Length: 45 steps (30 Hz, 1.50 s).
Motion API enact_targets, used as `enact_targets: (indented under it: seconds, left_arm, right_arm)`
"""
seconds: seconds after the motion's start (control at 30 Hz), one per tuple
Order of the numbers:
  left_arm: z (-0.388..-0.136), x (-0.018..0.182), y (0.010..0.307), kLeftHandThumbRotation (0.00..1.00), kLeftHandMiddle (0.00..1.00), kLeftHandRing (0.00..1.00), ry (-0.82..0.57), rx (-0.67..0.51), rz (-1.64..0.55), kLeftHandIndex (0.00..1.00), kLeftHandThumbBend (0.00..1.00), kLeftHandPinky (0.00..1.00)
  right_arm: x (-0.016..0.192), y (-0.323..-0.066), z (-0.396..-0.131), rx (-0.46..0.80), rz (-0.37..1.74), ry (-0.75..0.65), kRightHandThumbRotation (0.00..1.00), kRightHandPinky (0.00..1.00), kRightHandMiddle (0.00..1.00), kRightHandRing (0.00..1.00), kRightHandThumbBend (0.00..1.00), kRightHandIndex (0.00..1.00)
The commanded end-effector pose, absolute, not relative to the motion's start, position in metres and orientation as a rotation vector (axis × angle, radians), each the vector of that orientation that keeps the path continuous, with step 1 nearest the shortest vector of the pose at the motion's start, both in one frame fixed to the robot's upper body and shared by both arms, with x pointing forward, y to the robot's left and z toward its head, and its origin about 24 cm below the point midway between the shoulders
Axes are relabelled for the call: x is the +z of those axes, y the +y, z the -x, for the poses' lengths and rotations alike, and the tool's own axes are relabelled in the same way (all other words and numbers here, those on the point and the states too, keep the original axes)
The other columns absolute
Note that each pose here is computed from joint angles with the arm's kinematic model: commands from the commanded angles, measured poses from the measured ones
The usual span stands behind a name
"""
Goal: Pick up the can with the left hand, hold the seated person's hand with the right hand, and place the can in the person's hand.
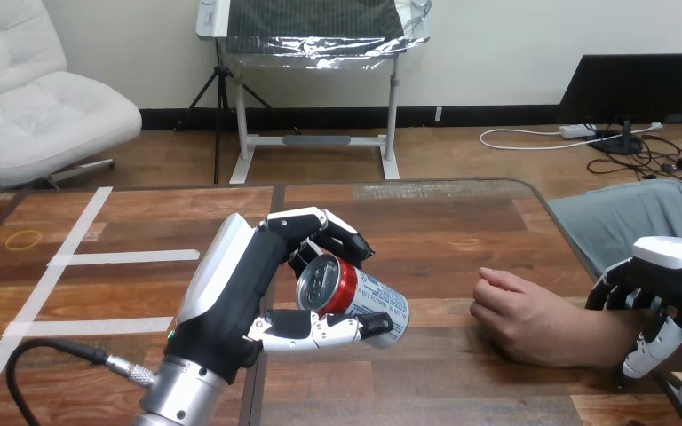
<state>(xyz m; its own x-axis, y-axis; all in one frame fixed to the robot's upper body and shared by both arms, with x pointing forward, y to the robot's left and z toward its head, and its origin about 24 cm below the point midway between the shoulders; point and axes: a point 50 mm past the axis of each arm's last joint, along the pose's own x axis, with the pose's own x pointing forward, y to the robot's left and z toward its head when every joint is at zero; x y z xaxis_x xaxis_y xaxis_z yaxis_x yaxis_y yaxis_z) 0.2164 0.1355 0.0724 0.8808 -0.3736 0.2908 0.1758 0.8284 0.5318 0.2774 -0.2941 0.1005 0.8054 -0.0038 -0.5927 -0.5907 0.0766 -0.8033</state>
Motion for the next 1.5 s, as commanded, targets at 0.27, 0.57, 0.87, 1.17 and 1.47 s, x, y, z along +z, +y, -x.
enact_targets:
  seconds: [0.27, 0.57, 0.87, 1.17, 1.47]
  left_arm:
    - [-0.249, 0.101, 0.130, 0.00, 0.46, 0.39, -0.537, -0.237, -0.517, 0.51, 0.58, 0.33]
    - [-0.268, 0.103, 0.126, 0.00, 0.45, 0.36, -0.527, -0.195, -0.515, 0.50, 0.59, 0.31]
    - [-0.286, 0.107, 0.120, 0.00, 0.45, 0.35, -0.526, -0.161, -0.535, 0.50, 0.61, 0.30]
    - [-0.301, 0.112, 0.112, 0.00, 0.45, 0.36, -0.527, -0.143, -0.558, 0.50, 0.61, 0.30]
    - [-0.313, 0.113, 0.105, 0.00, 0.45, 0.37, -0.520, -0.141, -0.554, 0.50, 0.59, 0.31]
  right_arm:
    - [0.119, -0.288, -0.292, 0.411, 1.442, 0.431, 0.00, 0.66, 0.80, 0.75, 0.72, 0.77]
    - [0.119, -0.287, -0.292, 0.411, 1.436, 0.435, 0.00, 0.67, 0.80, 0.76, 0.72, 0.77]
    - [0.118, -0.287, -0.291, 0.413, 1.435, 0.432, 0.00, 0.67, 0.80, 0.76, 0.72, 0.78]
    - [0.118, -0.287, -0.291, 0.412, 1.441, 0.438, 0.00, 0.67, 0.80, 0.76, 0.72, 0.78]
    - [0.119, -0.286, -0.291, 0.410, 1.442, 0.440, 0.00, 0.67, 0.80, 0.75, 0.72, 0.78]
